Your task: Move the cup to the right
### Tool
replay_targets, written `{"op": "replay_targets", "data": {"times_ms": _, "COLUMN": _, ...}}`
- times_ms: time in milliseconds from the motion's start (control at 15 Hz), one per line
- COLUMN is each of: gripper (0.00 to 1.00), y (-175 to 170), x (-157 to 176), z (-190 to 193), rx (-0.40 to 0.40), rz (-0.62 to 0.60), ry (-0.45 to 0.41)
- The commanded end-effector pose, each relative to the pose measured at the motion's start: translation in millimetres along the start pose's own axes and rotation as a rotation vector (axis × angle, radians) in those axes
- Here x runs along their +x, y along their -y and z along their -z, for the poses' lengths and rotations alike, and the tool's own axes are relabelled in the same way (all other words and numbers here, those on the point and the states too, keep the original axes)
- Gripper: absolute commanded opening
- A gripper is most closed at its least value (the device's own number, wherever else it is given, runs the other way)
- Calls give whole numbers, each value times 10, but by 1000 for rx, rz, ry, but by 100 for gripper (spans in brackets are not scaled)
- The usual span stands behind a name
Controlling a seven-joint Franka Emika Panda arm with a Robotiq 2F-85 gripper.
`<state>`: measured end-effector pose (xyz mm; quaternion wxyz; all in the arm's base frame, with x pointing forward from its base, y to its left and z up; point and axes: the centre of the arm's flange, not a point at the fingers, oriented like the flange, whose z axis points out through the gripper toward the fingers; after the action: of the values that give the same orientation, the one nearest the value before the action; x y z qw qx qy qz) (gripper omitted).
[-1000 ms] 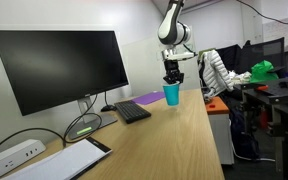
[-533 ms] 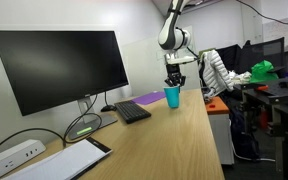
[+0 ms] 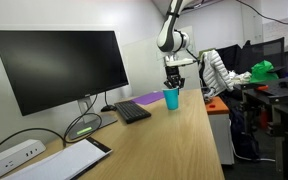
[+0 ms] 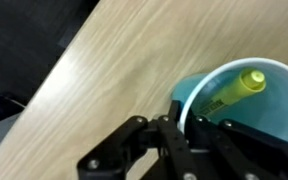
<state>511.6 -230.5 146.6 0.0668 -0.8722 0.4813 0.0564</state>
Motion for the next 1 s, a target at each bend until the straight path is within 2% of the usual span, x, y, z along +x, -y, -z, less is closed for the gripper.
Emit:
{"op": "replay_targets", "data": {"times_ms": 0, "gripper": 31, "y": 19, "x": 33, "z": 42, "rx": 31, "rz": -9, "ry": -6}}
{"op": "replay_targets", "data": {"times_ms": 333, "gripper": 67, "y": 80, "x": -24, "z": 396, "rx": 91, "rz": 29, "ry": -36}}
{"op": "replay_targets", "data": {"times_ms": 600, "gripper": 97, "y": 215, "x": -222, "z": 874, "rx": 14, "rz": 99, "ry": -23}}
{"op": "replay_targets", "data": {"times_ms": 667, "gripper": 100, "y": 245, "x": -312, "z": 965, "rx": 4, "rz": 128, "ry": -24}}
{"op": "replay_targets", "data": {"times_ms": 933, "gripper": 100, "y": 380, "x": -632, "z": 1226, "rx": -62, "rz": 212, "ry": -62}}
